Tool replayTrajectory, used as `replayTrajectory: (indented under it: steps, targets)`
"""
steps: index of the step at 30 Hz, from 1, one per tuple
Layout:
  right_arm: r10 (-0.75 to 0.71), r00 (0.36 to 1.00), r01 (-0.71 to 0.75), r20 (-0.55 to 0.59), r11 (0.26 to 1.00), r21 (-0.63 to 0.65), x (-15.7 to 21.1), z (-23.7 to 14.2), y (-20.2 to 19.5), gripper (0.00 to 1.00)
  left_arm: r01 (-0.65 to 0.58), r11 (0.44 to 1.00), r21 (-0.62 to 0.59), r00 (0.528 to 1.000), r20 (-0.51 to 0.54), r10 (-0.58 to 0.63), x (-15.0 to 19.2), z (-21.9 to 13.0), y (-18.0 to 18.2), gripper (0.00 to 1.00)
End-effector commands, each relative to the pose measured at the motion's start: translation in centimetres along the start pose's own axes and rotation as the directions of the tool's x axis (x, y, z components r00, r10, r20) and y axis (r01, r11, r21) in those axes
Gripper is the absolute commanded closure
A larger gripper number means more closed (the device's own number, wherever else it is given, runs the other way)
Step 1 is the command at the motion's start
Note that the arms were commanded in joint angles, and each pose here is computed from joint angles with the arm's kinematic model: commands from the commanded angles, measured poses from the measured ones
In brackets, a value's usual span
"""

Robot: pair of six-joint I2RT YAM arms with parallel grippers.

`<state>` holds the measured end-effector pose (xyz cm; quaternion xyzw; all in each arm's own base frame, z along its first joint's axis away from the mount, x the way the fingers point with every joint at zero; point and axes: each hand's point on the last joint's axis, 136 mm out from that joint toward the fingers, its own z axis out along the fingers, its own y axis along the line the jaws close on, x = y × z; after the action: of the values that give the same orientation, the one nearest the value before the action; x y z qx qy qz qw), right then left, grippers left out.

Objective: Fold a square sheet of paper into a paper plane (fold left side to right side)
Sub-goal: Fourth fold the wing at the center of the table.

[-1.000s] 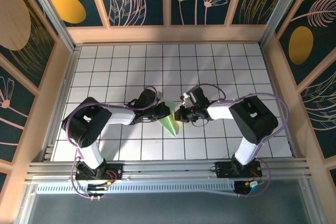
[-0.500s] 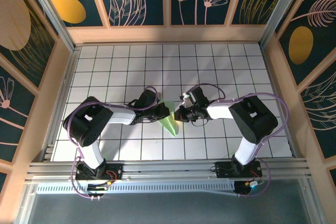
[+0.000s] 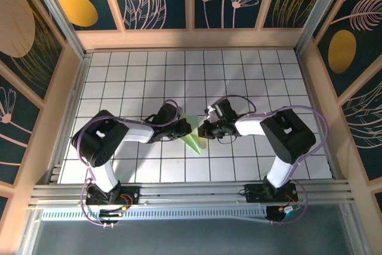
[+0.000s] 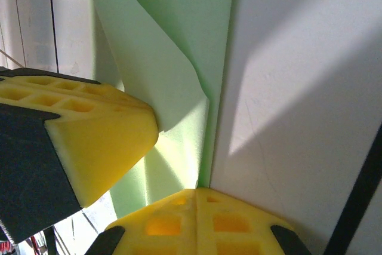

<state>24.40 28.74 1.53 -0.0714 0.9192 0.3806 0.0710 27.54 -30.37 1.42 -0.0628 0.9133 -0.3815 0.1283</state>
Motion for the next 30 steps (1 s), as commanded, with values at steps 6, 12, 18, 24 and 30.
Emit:
replayTrajectory:
  steps: [6,12,18,24,30]
  targets:
    - [-0.007,1.0,0.008,-0.021,0.999,0.05,0.5,0.1,-0.3,1.0,0.018,0.996,-0.089,0.999,-0.025,-0.02,1.6,0.2,3.1,0.99]
    - [-0.049,0.999,0.05,0.017,0.998,-0.047,-1.0,-1.7,3.4,0.89,0.028,0.995,-0.095,0.999,-0.028,-0.03,1.7,0.2,3.4,1.0]
    - [-0.06,0.995,0.061,0.074,0.998,-0.012,-1.6,-4.8,3.3,0.73,0.031,0.995,-0.095,0.999,-0.024,-0.033,1.7,0.1,3.3,1.0]
    - [-0.094,0.995,0.098,0.041,0.991,-0.09,0.4,-5.5,4.3,0.81,0.031,0.995,-0.095,0.999,-0.024,-0.033,1.7,0.1,3.3,1.0]
    - [-0.113,0.991,0.098,-0.075,0.978,-0.185,3.8,-2.9,5.6,1.0,0.031,0.995,-0.094,0.999,-0.019,-0.033,1.6,0.1,3.3,1.0]
